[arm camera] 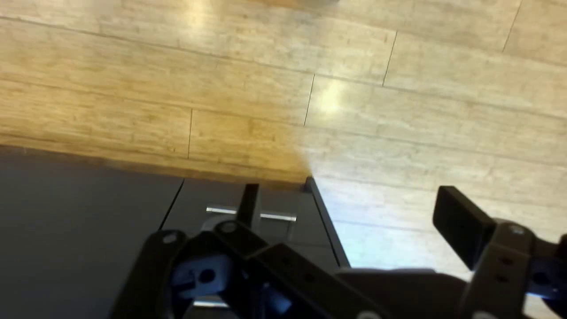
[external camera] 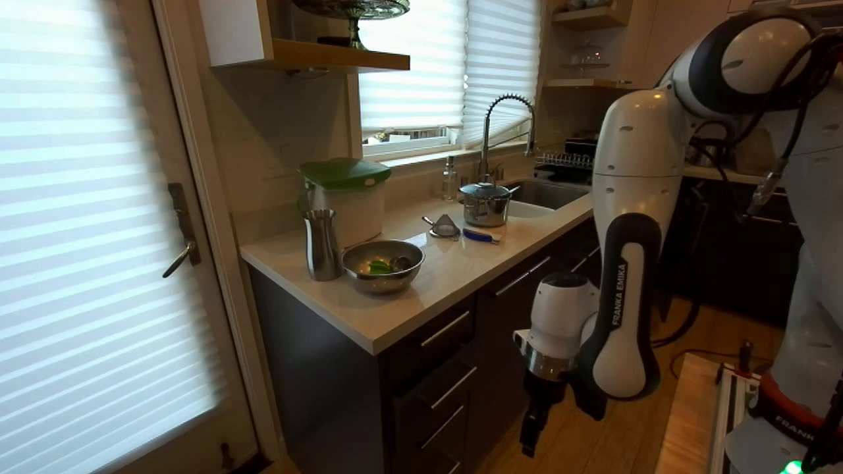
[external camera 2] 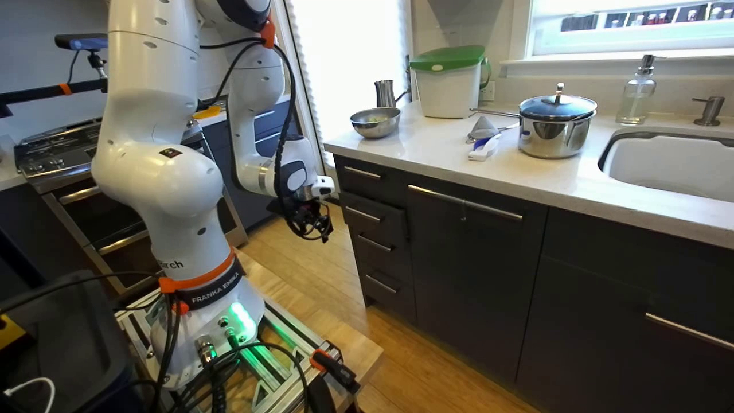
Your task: Close the drawer fully
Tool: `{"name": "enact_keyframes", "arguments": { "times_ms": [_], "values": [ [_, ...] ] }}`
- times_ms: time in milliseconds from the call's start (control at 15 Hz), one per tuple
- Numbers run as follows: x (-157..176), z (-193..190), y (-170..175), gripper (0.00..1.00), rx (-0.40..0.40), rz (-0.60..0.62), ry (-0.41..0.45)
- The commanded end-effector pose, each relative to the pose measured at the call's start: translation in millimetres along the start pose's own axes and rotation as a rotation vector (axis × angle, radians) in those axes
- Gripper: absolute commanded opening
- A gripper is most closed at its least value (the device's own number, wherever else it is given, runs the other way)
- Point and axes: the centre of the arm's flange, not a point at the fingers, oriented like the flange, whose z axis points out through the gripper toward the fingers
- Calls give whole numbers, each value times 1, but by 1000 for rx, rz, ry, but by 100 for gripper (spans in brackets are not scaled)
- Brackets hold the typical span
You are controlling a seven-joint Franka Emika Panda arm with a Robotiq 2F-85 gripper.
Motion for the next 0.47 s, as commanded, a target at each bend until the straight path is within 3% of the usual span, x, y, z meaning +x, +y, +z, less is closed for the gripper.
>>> {"name": "enact_keyframes", "arguments": {
  "times_ms": [0, 67, 133, 400],
  "values": [
    [-16, -36, -1, 100, 33, -79, -167],
    [-15, -36, -5, 100, 42, -106, -198],
    [-2, -9, -9, 100, 24, -65, -144],
    [0, -11, -9, 100, 25, -68, -148]
  ]
}}
